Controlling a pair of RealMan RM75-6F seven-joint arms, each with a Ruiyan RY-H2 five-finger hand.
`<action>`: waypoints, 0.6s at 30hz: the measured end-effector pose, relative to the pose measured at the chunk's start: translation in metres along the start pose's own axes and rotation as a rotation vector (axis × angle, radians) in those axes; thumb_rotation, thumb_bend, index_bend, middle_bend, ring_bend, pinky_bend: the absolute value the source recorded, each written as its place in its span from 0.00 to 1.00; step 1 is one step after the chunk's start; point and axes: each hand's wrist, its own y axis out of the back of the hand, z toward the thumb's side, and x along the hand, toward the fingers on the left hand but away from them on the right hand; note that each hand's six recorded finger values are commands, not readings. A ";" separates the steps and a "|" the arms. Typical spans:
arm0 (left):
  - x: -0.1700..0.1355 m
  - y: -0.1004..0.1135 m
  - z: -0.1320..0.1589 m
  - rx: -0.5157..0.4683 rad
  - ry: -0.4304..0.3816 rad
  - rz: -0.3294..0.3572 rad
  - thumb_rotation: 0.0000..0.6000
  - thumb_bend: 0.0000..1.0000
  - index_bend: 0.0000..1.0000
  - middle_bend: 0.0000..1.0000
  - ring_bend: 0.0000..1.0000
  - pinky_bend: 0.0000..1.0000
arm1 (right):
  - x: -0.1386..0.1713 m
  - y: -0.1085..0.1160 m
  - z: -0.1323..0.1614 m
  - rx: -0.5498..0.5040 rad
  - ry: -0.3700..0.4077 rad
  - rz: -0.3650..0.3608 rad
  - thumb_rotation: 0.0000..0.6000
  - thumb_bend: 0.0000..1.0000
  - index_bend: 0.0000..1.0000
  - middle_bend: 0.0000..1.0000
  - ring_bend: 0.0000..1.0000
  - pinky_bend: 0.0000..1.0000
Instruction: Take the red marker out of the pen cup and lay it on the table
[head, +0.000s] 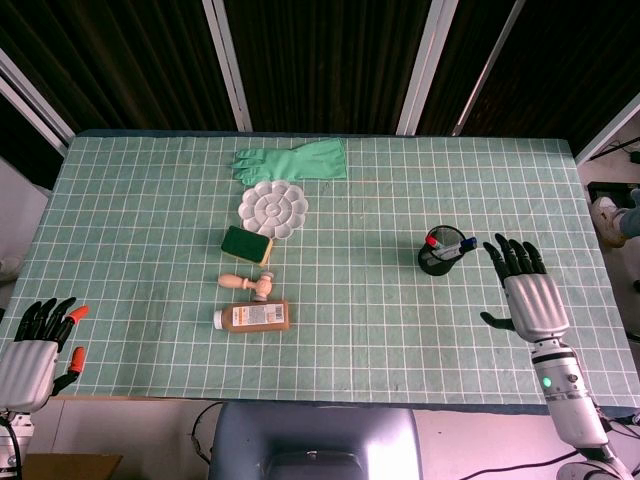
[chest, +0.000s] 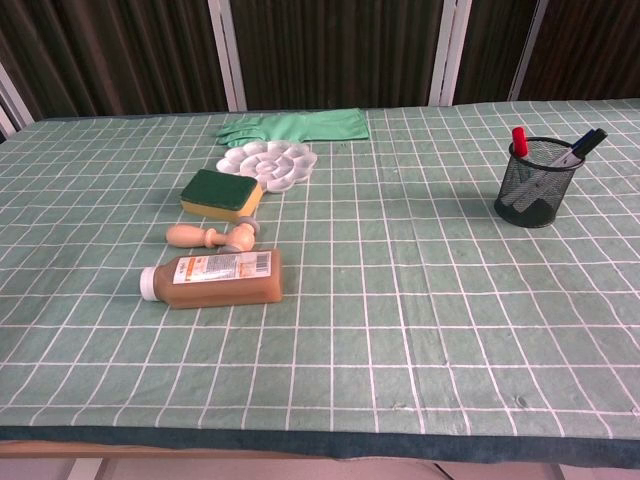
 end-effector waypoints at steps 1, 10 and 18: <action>0.000 0.000 0.000 0.000 -0.001 0.001 1.00 0.51 0.21 0.09 0.01 0.06 | 0.000 -0.001 0.000 -0.003 0.001 0.000 1.00 0.18 0.07 0.07 0.00 0.12; 0.000 0.000 0.002 0.003 -0.005 0.002 1.00 0.51 0.21 0.09 0.01 0.06 | -0.015 0.000 -0.003 -0.022 -0.021 -0.017 1.00 0.18 0.11 0.13 0.10 0.20; 0.000 0.002 -0.001 -0.008 0.003 0.007 1.00 0.51 0.21 0.09 0.01 0.06 | -0.053 0.010 0.001 0.000 -0.050 -0.086 1.00 0.18 0.24 0.60 0.67 0.62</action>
